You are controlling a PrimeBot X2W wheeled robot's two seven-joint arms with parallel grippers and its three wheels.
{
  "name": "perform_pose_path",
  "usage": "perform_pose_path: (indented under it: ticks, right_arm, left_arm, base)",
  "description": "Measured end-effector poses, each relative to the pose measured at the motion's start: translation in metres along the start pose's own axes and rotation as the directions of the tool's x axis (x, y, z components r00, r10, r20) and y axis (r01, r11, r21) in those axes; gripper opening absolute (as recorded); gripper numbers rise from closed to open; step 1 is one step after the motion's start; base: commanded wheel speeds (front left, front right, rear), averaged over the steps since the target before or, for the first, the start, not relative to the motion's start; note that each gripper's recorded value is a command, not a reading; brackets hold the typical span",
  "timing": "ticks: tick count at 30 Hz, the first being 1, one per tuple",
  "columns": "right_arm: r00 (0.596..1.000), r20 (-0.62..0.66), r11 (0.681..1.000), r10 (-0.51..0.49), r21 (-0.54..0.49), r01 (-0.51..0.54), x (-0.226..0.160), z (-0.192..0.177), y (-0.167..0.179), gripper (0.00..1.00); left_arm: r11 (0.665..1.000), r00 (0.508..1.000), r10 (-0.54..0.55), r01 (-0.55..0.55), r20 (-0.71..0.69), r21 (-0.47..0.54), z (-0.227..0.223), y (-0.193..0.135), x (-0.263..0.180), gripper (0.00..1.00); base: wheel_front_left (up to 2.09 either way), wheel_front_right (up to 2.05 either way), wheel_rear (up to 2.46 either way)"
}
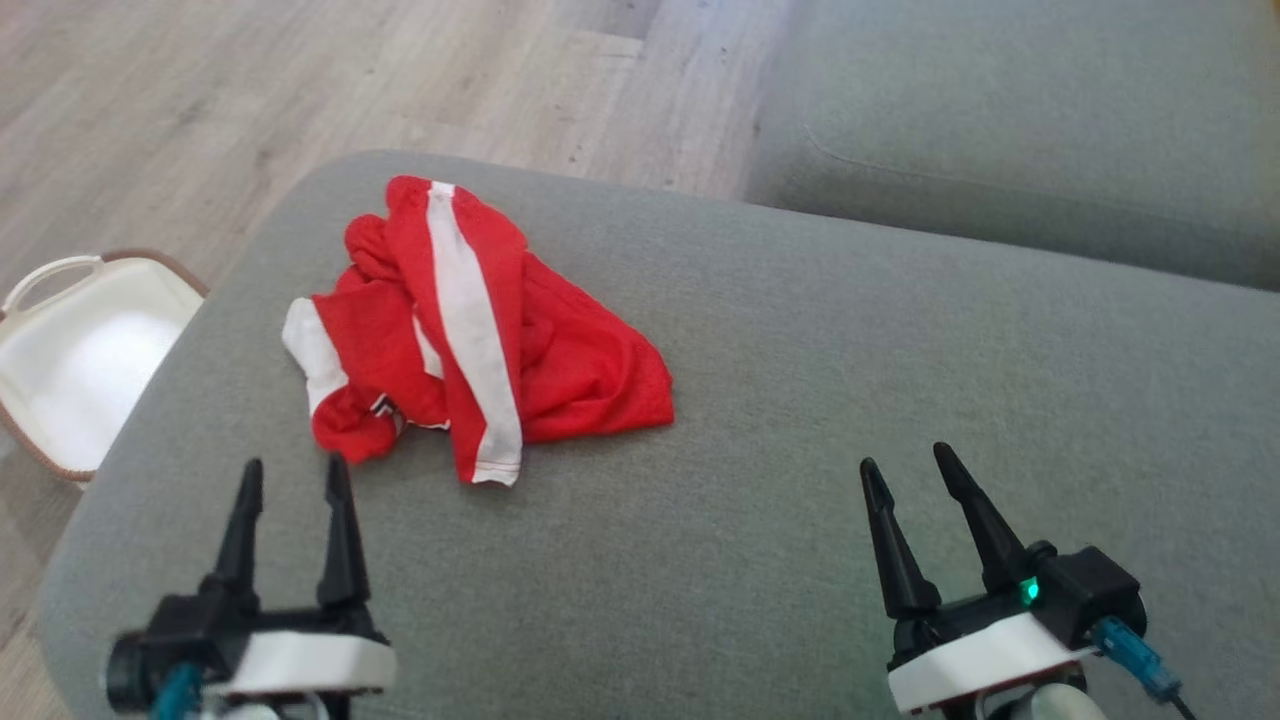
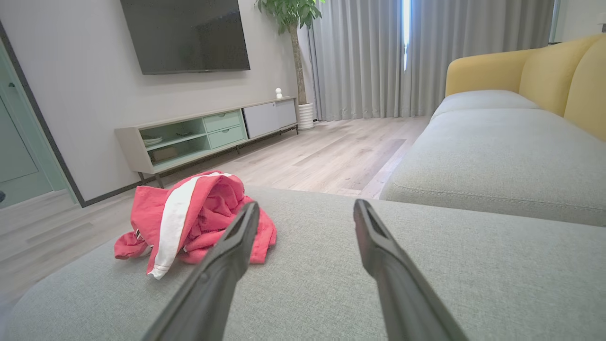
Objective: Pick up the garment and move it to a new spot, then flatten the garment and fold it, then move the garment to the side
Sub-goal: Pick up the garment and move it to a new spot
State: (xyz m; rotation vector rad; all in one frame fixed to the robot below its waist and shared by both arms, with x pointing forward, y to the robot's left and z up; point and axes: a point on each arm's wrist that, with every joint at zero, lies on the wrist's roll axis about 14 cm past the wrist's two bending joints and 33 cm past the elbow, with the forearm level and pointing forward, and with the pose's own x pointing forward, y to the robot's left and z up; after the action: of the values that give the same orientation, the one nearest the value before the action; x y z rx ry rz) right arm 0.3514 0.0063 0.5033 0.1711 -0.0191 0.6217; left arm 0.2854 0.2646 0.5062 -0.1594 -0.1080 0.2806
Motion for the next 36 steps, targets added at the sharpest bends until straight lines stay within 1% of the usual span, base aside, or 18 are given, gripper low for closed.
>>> perform_pose_path:
  ticks: [4, 7, 10, 13, 15, 17, 19, 22, 25, 27, 30, 35, 36]
  right_arm:
    - [1.0, -0.017, 1.0, -0.021, 0.013, 0.021, -0.001, -0.007, -0.008, 1.0]
    - [0.999, -0.029, 0.999, -0.033, 0.01, 0.034, 0.002, -0.012, -0.015, 1.0]
    - [0.999, -0.018, 0.999, -0.047, 0.006, 0.047, 0.012, -0.011, -0.025, 1.0]
    - [0.998, -0.002, 0.998, -0.058, 0.0, 0.058, 0.023, -0.009, -0.036, 1.0]
    - [0.998, -0.001, 0.998, -0.07, 0.0, 0.07, 0.028, -0.01, -0.043, 1.0]
    - [0.996, -0.008, 0.996, -0.086, 0.003, 0.086, 0.03, -0.015, -0.051, 1.0]
    - [0.994, -0.021, 0.994, -0.107, 0.011, 0.107, 0.03, -0.021, -0.06, 1.0]
    - [0.99, -0.036, 0.99, -0.138, 0.018, 0.138, 0.03, -0.028, -0.072, 1.0]
    - [0.986, -0.046, 0.986, -0.161, 0.022, 0.162, 0.029, -0.034, -0.082, 1.0]
    - [0.983, -0.052, 0.984, -0.174, 0.017, 0.176, 0.029, -0.037, -0.088, 1.0]
    - [0.979, -0.065, 0.981, -0.193, 0.017, 0.195, 0.027, -0.042, -0.096, 1.0]
    - [0.974, -0.078, 0.977, -0.212, 0.018, 0.214, 0.025, -0.047, -0.103, 1.0]
    - [0.974, -0.08, 0.976, -0.214, 0.018, 0.216, 0.024, -0.048, -0.103, 1.0]
  left_arm:
    - [0.994, 0.998, -0.056, 0.057, -0.005, 0.091, 0.006, 0.004, 0.025, 1.0]
    - [0.982, 0.993, -0.118, 0.118, -0.005, 0.15, 0.024, -0.003, 0.062, 1.0]
    - [0.96, 0.983, -0.182, 0.181, -0.018, 0.215, 0.046, -0.019, 0.108, 1.0]
    - [0.926, 0.969, -0.226, 0.245, -0.097, 0.286, 0.052, -0.035, 0.149, 1.0]
    - [0.907, 0.953, -0.22, 0.278, -0.206, 0.316, 0.039, -0.039, 0.17, 1.0]
    - [0.895, 0.923, -0.213, 0.316, -0.32, 0.314, 0.02, -0.044, 0.185, 1.0]
    - [0.88, 0.877, -0.207, 0.36, -0.433, 0.308, -0.004, -0.049, 0.192, 1.0]
    - [0.86, 0.809, -0.196, 0.413, -0.555, 0.299, -0.034, -0.055, 0.199, 1.0]
    - [0.858, 0.738, -0.177, 0.44, -0.651, 0.266, -0.061, -0.055, 0.2, 1.0]
    - [0.855, 0.689, -0.167, 0.458, -0.705, 0.245, -0.079, -0.056, 0.199, 1.0]
    - [0.858, 0.632, -0.159, 0.469, -0.759, 0.211, -0.1, -0.058, 0.196, 1.0]
    - [0.854, 0.568, -0.15, 0.487, -0.809, 0.184, -0.12, -0.06, 0.192, 1.0]
    - [0.855, 0.559, -0.151, 0.487, -0.815, 0.176, -0.122, -0.061, 0.191, 0.86]
  base:
    - [0.0, 0.0, 0.0]
    - [0.0, 0.0, 0.0]
    - [0.0, 0.0, 0.0]
    - [0.0, 0.0, 0.0]
    - [0.0, 0.0, 0.0]
    - [0.0, 0.0, 0.0]
    - [0.0, 0.0, 0.0]
    - [0.0, 0.0, 0.0]
    - [0.0, 0.0, 0.0]
    - [0.0, 0.0, 0.0]
    - [0.0, 0.0, 0.0]
    - [0.0, 0.0, 0.0]
    - [0.0, 0.0, 0.0]
